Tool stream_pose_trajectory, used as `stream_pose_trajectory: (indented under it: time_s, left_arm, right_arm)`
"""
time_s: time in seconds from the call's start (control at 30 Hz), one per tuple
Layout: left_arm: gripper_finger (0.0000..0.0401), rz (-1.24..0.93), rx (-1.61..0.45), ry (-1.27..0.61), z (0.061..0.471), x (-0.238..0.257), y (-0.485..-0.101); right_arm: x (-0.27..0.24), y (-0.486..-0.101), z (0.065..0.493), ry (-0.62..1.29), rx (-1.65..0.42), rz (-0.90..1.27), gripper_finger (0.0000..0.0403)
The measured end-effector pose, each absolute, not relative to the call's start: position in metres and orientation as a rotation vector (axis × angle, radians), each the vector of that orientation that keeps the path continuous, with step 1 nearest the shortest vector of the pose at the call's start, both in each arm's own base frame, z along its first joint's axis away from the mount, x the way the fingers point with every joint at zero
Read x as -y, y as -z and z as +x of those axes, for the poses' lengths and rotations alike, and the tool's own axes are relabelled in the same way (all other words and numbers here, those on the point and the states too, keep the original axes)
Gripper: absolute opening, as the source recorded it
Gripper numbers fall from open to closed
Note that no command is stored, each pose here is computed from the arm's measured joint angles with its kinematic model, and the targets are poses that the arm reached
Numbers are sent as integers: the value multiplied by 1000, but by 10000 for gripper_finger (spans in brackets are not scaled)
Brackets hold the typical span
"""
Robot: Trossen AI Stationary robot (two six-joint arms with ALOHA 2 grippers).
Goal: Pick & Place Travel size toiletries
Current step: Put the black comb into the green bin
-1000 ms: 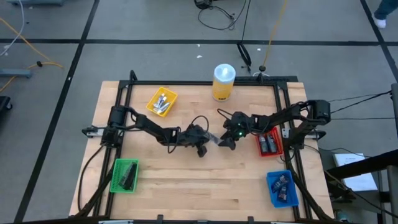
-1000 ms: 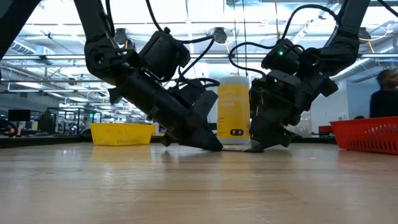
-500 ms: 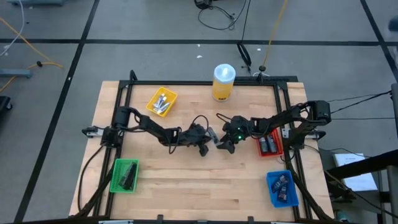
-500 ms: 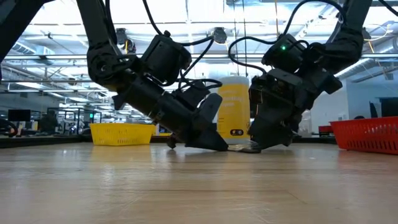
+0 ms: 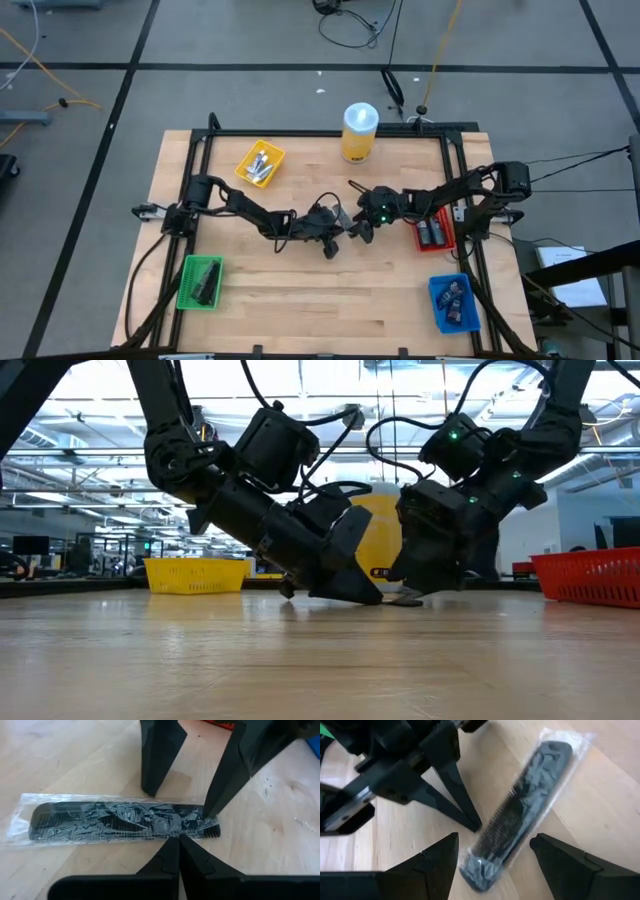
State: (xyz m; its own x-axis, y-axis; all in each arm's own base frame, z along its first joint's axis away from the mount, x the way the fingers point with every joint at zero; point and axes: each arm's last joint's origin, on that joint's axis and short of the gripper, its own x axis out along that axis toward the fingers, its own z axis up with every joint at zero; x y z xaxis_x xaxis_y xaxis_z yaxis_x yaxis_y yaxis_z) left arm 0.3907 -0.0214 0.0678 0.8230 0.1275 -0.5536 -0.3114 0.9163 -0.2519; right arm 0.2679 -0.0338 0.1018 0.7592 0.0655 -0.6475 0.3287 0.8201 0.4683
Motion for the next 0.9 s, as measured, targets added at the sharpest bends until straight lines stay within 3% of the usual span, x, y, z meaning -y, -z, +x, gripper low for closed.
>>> stream_pose_trajectory:
  time_s: [0.63, 0.9]
  left_arm:
    - [13, -284, -609, -269, 407, 12, -57]
    - [3, -246, -563, -255, 409, 17, -60]
  right_arm:
    - [29, -104, 282, 17, -730, 583, 253]
    - [21, -101, 280, -74, -777, 391, 230]
